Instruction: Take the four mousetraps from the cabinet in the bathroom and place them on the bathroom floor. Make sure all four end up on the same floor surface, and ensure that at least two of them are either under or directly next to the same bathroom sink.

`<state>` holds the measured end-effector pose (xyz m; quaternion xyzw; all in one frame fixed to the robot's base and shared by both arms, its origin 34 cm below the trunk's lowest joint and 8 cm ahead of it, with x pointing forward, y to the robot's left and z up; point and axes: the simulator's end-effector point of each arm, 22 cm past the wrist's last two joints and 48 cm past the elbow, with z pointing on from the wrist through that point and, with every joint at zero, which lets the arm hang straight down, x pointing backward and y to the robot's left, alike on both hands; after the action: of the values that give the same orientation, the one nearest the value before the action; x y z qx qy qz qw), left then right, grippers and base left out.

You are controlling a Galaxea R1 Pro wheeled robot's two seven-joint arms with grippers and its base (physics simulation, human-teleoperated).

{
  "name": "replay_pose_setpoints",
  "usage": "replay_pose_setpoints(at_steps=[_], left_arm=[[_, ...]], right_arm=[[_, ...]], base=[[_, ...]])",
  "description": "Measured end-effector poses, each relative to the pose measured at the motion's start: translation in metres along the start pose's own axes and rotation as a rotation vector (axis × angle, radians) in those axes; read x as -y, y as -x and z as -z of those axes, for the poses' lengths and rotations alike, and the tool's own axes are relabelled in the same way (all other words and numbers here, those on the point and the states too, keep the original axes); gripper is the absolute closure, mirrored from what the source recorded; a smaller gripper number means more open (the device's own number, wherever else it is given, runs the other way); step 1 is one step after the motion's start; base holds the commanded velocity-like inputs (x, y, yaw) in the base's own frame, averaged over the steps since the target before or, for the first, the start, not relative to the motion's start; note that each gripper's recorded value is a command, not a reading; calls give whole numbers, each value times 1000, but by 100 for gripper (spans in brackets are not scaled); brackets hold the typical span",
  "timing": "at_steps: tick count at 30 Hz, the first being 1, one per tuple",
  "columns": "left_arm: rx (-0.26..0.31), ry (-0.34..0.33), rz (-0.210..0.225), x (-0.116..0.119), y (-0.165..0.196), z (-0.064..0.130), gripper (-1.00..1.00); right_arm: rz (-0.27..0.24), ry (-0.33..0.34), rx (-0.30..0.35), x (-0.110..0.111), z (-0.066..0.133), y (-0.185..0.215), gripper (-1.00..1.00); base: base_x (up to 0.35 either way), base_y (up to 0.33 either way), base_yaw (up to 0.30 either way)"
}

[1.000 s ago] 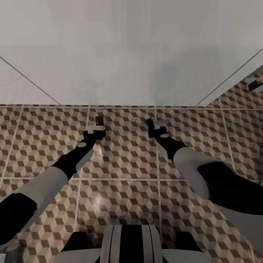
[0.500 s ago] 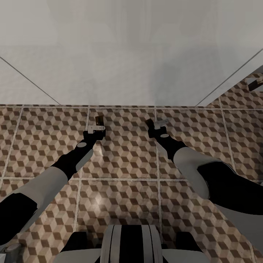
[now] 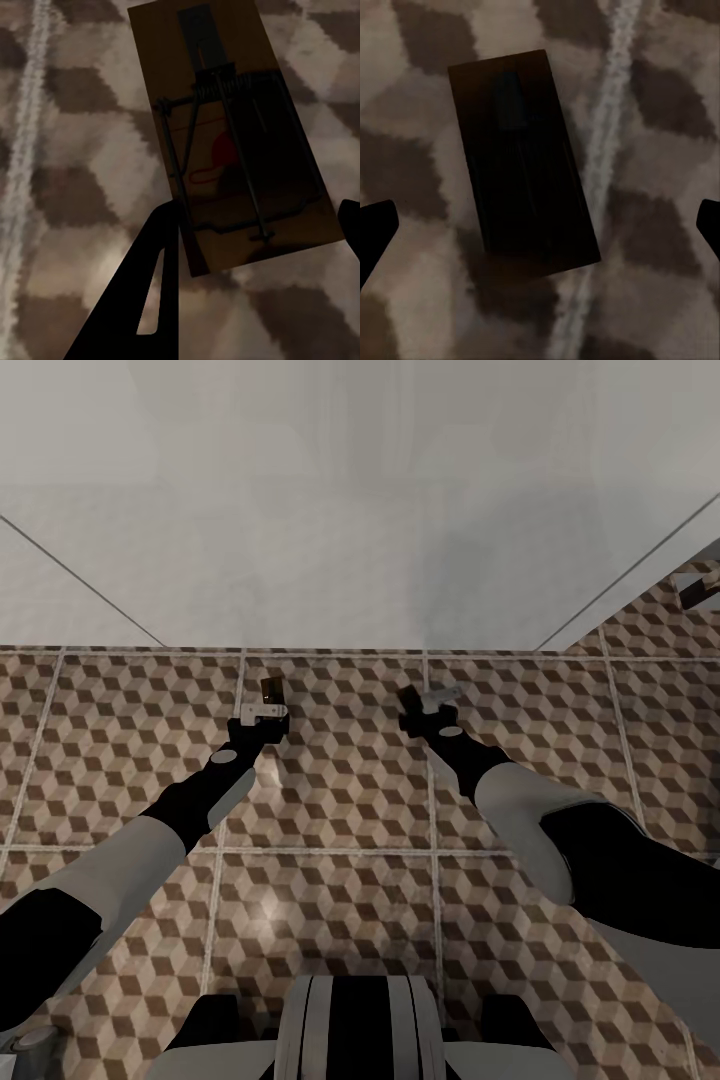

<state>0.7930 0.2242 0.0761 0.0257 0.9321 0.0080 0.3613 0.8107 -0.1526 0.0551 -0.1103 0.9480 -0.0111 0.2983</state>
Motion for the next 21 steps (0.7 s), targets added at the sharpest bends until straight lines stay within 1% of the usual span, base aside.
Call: replay_pose_setpoints(at_steps=[21], left_arm=[[-1,0,1,0,0,0,100]], right_arm=[[-1,-1,1,1,0,0,-100]], base=[[0,0,0]])
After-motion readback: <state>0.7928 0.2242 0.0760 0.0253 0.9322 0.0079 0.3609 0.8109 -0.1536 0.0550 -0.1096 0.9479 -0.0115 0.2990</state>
